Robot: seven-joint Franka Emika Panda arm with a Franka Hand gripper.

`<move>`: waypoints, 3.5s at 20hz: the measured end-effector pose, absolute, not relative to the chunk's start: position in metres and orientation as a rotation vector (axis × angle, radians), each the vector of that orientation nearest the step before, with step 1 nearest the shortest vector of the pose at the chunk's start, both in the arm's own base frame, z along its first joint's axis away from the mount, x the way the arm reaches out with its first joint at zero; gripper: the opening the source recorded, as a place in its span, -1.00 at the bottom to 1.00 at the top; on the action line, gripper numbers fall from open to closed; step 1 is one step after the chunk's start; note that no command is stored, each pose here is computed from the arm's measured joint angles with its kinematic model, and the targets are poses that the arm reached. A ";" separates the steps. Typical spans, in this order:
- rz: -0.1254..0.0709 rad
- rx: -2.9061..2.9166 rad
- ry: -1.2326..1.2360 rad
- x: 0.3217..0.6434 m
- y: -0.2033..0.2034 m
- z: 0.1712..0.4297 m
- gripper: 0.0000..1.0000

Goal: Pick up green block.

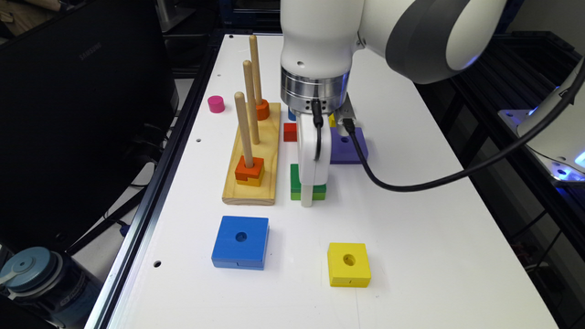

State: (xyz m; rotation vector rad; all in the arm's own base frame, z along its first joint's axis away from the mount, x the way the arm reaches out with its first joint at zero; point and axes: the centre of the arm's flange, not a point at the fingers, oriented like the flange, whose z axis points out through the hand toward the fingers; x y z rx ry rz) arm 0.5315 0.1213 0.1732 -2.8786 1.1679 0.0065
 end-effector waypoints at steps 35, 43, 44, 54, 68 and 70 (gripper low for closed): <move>-0.027 -2.879 1.168 0.534 0.124 0.194 -1.00; -0.033 -2.887 1.183 0.530 0.124 0.219 -1.00; -0.036 -2.886 1.183 0.531 0.124 0.220 -1.00; -0.041 -2.889 1.188 0.529 0.120 0.260 -1.00; -0.043 -2.878 1.180 0.526 0.116 0.332 -1.00; -0.040 -2.878 1.178 0.524 0.117 0.340 -1.00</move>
